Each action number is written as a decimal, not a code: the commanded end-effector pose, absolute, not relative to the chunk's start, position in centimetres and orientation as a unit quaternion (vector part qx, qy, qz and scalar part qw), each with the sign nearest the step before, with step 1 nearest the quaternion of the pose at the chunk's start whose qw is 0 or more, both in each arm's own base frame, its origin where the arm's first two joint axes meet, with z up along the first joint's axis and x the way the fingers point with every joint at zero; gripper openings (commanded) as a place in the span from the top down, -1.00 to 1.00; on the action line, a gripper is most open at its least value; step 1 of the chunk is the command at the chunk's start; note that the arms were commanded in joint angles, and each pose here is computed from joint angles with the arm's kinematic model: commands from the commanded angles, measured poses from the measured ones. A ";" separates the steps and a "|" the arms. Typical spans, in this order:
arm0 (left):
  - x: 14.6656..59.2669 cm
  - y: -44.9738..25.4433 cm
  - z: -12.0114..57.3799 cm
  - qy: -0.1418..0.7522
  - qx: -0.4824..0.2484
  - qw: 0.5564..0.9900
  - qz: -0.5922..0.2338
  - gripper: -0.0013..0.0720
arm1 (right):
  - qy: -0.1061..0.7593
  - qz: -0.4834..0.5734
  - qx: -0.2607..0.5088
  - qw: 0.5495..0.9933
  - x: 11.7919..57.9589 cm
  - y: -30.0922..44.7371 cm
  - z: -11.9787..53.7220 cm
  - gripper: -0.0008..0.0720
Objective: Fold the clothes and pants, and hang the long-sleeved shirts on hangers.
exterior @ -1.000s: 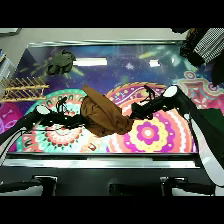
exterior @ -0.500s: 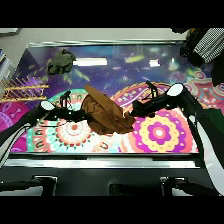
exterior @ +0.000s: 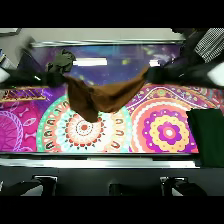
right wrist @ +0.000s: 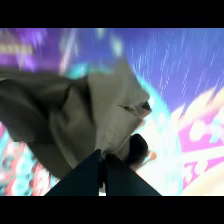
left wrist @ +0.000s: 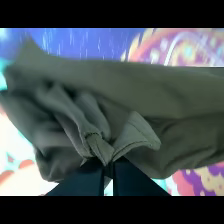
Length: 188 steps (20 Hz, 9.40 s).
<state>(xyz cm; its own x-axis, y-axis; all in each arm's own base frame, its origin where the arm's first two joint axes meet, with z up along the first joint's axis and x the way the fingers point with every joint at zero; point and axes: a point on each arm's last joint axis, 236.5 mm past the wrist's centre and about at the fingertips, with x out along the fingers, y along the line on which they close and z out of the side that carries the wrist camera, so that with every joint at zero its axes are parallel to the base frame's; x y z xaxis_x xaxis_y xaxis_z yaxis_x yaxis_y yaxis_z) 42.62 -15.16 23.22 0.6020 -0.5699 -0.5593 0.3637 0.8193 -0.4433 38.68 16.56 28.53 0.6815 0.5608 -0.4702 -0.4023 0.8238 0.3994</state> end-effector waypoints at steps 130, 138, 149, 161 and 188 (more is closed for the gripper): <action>45.0 -5.3 -6.5 0.682 -0.237 0.690 -0.050 0.91 | 0.658 0.126 0.400 0.626 27.3 8.1 -7.9 -0.18; 44.9 -5.3 -6.5 0.683 -0.237 0.689 -0.051 0.91 | 0.643 0.141 0.393 0.642 27.2 11.3 -9.5 -0.20; 43.7 -4.5 -6.2 0.699 -0.242 0.671 -0.049 0.91 | 0.624 0.105 0.320 0.705 32.7 11.2 -5.8 0.89; 42.5 -7.3 -5.7 0.716 -0.219 0.659 -0.072 0.91 | 0.533 -0.022 0.299 0.791 51.3 -3.5 1.1 0.88; 42.5 -8.1 -5.7 0.715 -0.213 0.661 -0.078 0.91 | 0.649 0.102 0.374 0.655 23.0 26.5 -8.6 -0.39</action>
